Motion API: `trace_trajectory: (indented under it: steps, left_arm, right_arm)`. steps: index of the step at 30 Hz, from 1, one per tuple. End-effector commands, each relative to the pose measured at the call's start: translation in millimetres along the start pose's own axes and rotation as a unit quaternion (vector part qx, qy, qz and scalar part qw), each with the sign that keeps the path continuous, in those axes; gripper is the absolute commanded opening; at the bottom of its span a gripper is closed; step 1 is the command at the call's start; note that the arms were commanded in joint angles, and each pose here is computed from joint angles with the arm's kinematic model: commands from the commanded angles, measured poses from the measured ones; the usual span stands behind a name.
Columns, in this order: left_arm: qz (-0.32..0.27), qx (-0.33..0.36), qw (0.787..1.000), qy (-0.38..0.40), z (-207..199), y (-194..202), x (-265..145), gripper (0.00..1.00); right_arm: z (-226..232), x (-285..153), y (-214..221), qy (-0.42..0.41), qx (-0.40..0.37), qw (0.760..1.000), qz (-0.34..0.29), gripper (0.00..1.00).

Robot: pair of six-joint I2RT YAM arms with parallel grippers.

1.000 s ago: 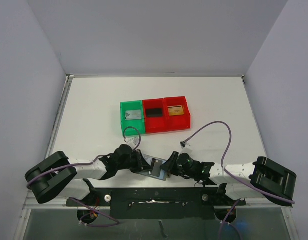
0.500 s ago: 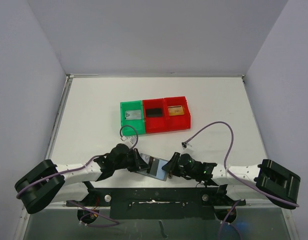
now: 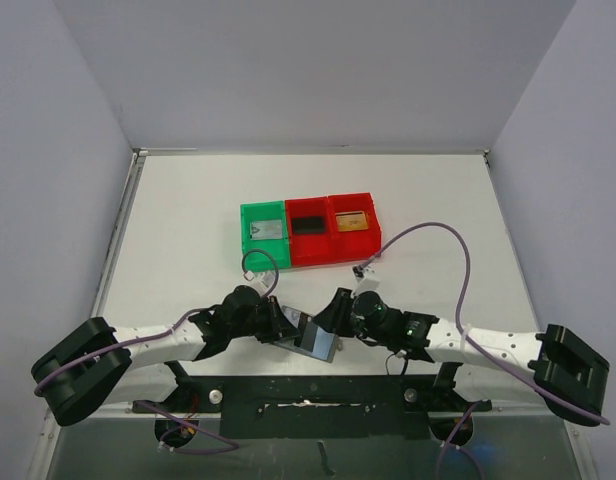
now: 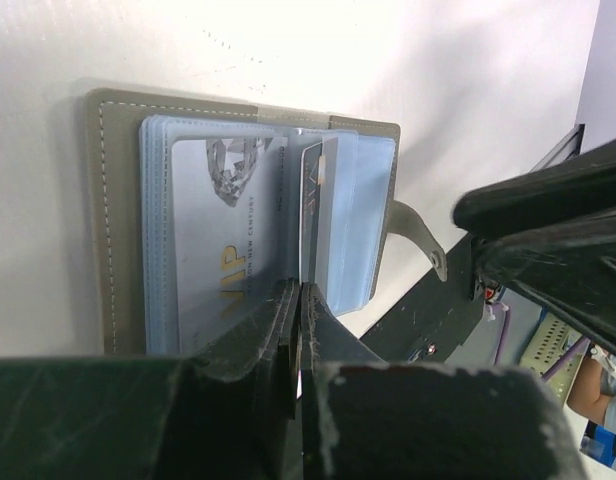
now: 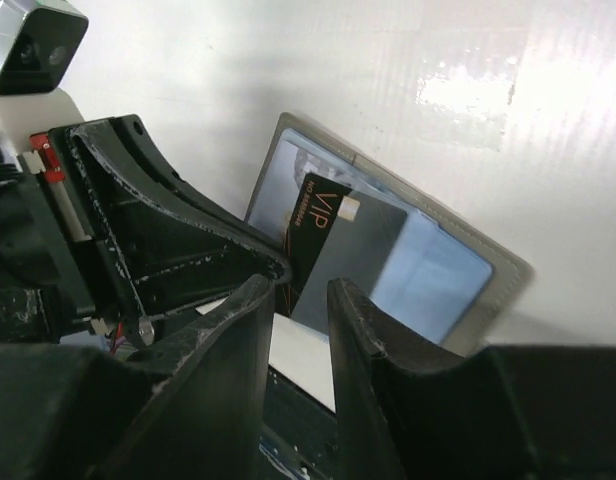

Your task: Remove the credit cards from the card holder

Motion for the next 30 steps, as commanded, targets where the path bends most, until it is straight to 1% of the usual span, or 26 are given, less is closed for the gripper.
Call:
trace_trajectory:
  steps: [1, 4, 7, 10, 12, 16, 22, 30]
  left_arm:
    - [-0.008, 0.014, 1.0, 0.02, -14.5, -9.2, 1.6, 0.03]
    - [-0.002, 0.013, 1.0, 0.023, -15.4, -7.7, 2.0, 0.06]
    - [0.002, 0.011, 1.0, 0.026, -15.2, -6.1, 2.6, 0.11]
    - [0.004, 0.006, 0.999, 0.039, -19.1, -5.6, 3.8, 0.18]
    - [0.008, 0.005, 0.999, 0.052, -24.5, -5.9, 5.2, 0.2]
    - [0.014, 0.006, 0.998, 0.063, -31.9, -7.2, 9.3, 0.2]
    - [-0.001, -0.001, 0.999, 0.047, -28.0, -11.9, 7.8, 0.09]
    - [-0.028, 0.005, 0.999, 0.029, -26.3, -20.2, -2.8, 0.07]
  right_arm:
    - [12.7, 22.3, -3.2, -0.007, -0.001, 1.0, 0.001, 0.3]
    - [-11.6, 38.8, 16.8, 0.043, 0.013, 0.998, 0.033, 0.28]
    - [-33.9, 41.9, 30.9, 0.086, 0.024, 0.995, 0.052, 0.27]
    - [-44.7, 40.1, 37.2, 0.099, 0.025, 0.993, 0.059, 0.27]
    - [-48.3, 39.3, 39.0, 0.092, 0.029, 0.994, 0.059, 0.27]
    - [-51.9, 38.7, 39.4, 0.077, 0.042, 0.994, 0.058, 0.27]
    - [-59.5, 35.0, 38.1, 0.088, 0.038, 0.994, 0.057, 0.26]
    - [-66.9, 27.1, 32.2, 0.095, 0.026, 0.994, 0.051, 0.26]
Point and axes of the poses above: each gripper's point midway between its finger pads, its own x axis out along the fingers, its own z axis along the line the jaws close on, y = z × x, the point moved 2 cm from there along -x, back along the fingers, and after that the axes turned 2 degrees about -x, right-handed, at the moved point
